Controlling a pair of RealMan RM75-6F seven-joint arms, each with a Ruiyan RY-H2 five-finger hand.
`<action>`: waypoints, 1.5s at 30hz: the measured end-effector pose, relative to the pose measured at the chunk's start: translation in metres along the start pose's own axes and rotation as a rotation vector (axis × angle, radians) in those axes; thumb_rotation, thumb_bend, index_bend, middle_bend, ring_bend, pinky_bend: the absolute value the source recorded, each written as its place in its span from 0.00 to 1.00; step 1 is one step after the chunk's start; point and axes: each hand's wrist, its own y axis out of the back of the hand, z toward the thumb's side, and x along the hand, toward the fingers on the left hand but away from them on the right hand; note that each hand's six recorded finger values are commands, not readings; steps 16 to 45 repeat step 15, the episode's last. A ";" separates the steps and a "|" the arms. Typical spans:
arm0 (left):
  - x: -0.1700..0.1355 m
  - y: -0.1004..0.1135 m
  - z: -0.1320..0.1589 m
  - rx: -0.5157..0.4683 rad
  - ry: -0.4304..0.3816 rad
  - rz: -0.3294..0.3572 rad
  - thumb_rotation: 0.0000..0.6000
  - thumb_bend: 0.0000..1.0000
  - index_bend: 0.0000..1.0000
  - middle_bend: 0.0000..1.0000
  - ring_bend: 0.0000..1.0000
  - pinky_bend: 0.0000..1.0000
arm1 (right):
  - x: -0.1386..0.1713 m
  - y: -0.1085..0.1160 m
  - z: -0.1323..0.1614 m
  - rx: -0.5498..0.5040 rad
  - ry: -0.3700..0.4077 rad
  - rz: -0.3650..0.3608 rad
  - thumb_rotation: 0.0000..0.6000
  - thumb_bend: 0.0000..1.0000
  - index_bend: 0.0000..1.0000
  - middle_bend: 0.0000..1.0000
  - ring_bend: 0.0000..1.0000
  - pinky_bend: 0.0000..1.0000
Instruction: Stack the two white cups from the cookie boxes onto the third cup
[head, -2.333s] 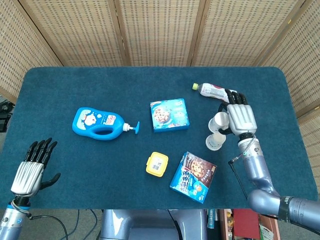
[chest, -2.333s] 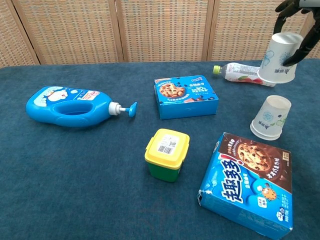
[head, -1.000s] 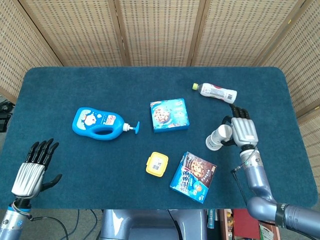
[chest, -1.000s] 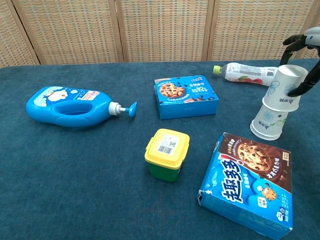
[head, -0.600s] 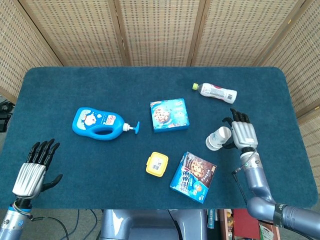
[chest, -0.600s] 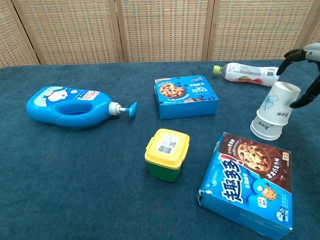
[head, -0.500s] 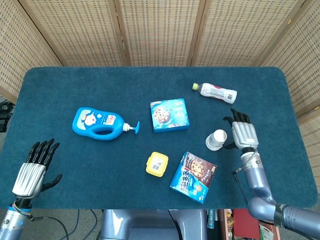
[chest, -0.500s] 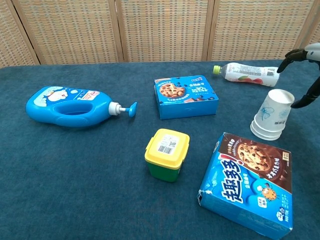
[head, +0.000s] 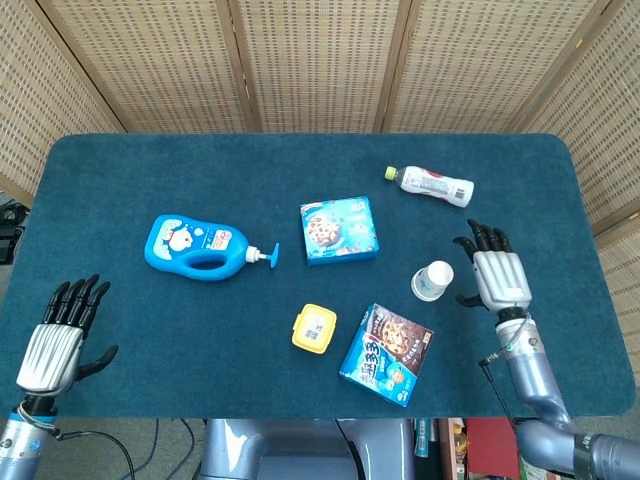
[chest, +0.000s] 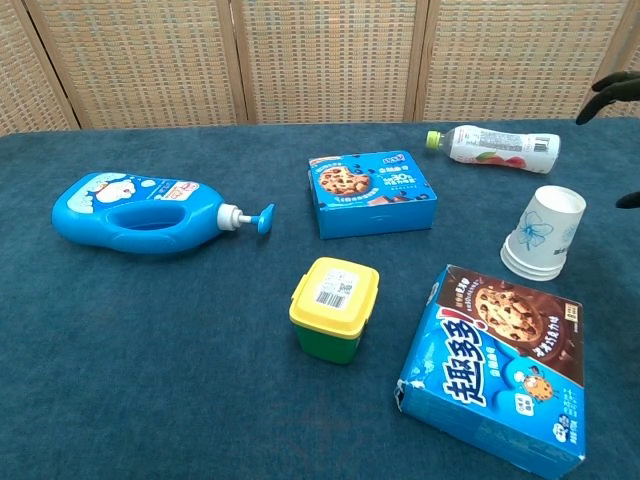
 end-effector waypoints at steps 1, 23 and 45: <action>0.000 0.000 -0.001 0.005 0.004 -0.001 1.00 0.25 0.00 0.00 0.00 0.00 | 0.008 -0.001 -0.004 0.003 0.008 -0.009 1.00 0.09 0.23 0.00 0.00 0.00; 0.001 -0.001 -0.006 0.023 0.033 -0.002 1.00 0.25 0.00 0.00 0.00 0.00 | 0.119 -0.026 -0.069 0.050 0.040 -0.075 1.00 0.07 0.02 0.00 0.00 0.00; 0.001 -0.001 -0.006 0.023 0.033 -0.002 1.00 0.25 0.00 0.00 0.00 0.00 | 0.119 -0.026 -0.069 0.050 0.040 -0.075 1.00 0.07 0.02 0.00 0.00 0.00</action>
